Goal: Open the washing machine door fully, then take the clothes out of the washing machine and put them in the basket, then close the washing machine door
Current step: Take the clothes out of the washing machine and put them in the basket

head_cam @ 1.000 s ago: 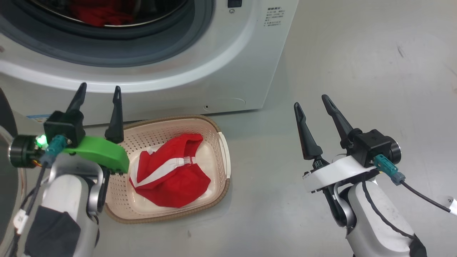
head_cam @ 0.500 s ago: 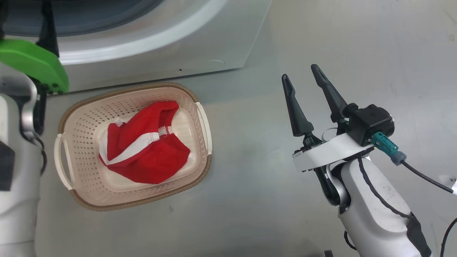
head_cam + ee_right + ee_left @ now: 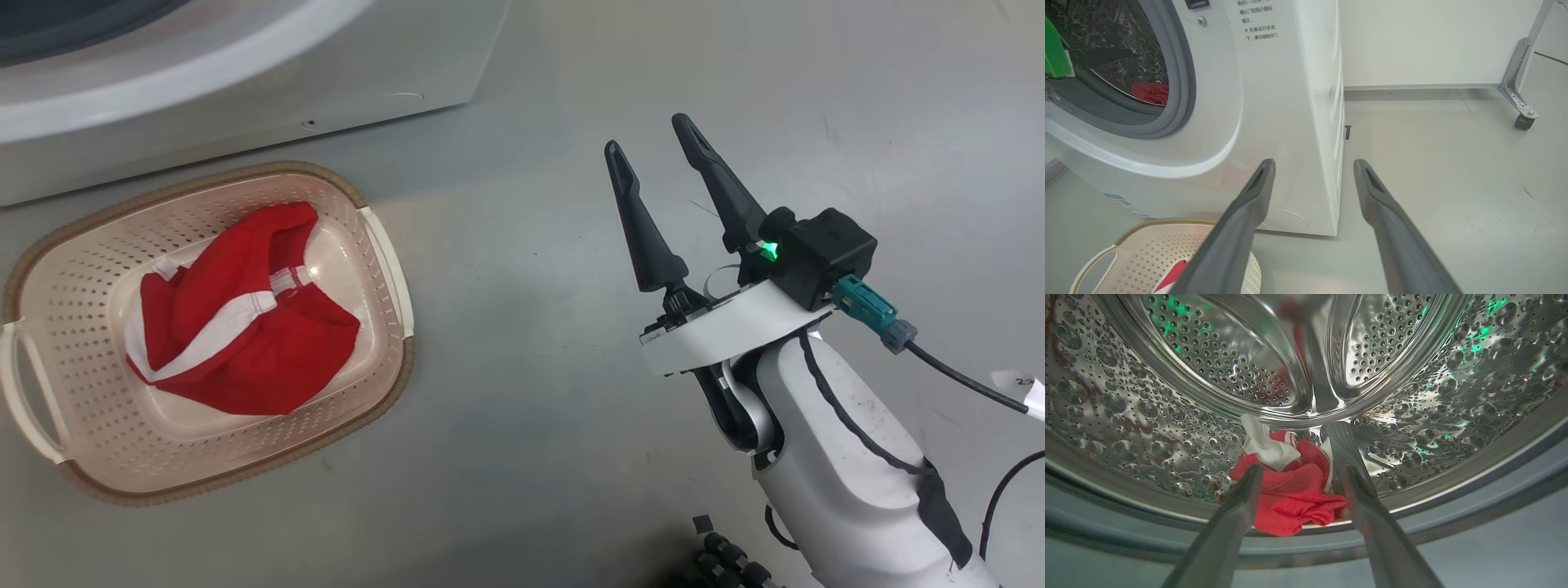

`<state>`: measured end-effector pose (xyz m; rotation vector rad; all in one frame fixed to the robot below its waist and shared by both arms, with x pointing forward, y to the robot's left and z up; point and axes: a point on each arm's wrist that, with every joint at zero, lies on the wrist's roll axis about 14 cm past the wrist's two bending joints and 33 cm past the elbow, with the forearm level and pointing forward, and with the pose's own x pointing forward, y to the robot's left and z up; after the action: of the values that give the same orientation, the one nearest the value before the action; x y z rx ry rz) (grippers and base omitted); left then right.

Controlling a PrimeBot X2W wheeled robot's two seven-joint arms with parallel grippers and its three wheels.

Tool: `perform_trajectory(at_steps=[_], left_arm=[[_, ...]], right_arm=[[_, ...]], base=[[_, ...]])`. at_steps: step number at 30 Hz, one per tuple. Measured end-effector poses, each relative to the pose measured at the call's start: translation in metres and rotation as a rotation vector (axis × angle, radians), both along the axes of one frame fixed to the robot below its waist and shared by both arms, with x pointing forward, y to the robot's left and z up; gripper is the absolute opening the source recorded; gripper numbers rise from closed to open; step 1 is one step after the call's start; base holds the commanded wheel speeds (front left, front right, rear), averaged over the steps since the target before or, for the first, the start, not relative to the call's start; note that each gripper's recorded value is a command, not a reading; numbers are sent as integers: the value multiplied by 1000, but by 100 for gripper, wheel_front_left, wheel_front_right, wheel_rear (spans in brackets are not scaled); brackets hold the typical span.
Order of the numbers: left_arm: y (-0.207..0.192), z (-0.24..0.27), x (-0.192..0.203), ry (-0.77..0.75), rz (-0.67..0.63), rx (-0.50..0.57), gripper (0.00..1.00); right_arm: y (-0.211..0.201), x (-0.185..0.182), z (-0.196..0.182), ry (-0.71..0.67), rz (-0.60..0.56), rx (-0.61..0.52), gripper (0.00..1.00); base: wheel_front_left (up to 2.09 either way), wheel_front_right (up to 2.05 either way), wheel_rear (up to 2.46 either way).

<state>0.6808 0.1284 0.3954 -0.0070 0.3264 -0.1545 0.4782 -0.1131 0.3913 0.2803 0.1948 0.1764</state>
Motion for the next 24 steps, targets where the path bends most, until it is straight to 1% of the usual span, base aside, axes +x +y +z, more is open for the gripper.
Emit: perform_trajectory(at_steps=[2,7,13,17,24], left_arm=[[2,-2,9,1,1,25,100],[4,-10,23,25,4,42,100],[2,-20,44,68,18,13,100],[10,-41,54,141,36,27,100],[4,-78,54,256,36,19,100]], right_arm=[[-2,0,-3,9,-5,0,100],[-10,-4,-9,33,-29,-7,100],[-21,-6,-20,63,-60,-24,100],[-28,-2,-25,73,-87,-22,100],[-35,-3,-38,104,-109,-34,100]], base=[[0,0,0],[0,0,0],[0,0,0],[0,0,0],[0,0,0]])
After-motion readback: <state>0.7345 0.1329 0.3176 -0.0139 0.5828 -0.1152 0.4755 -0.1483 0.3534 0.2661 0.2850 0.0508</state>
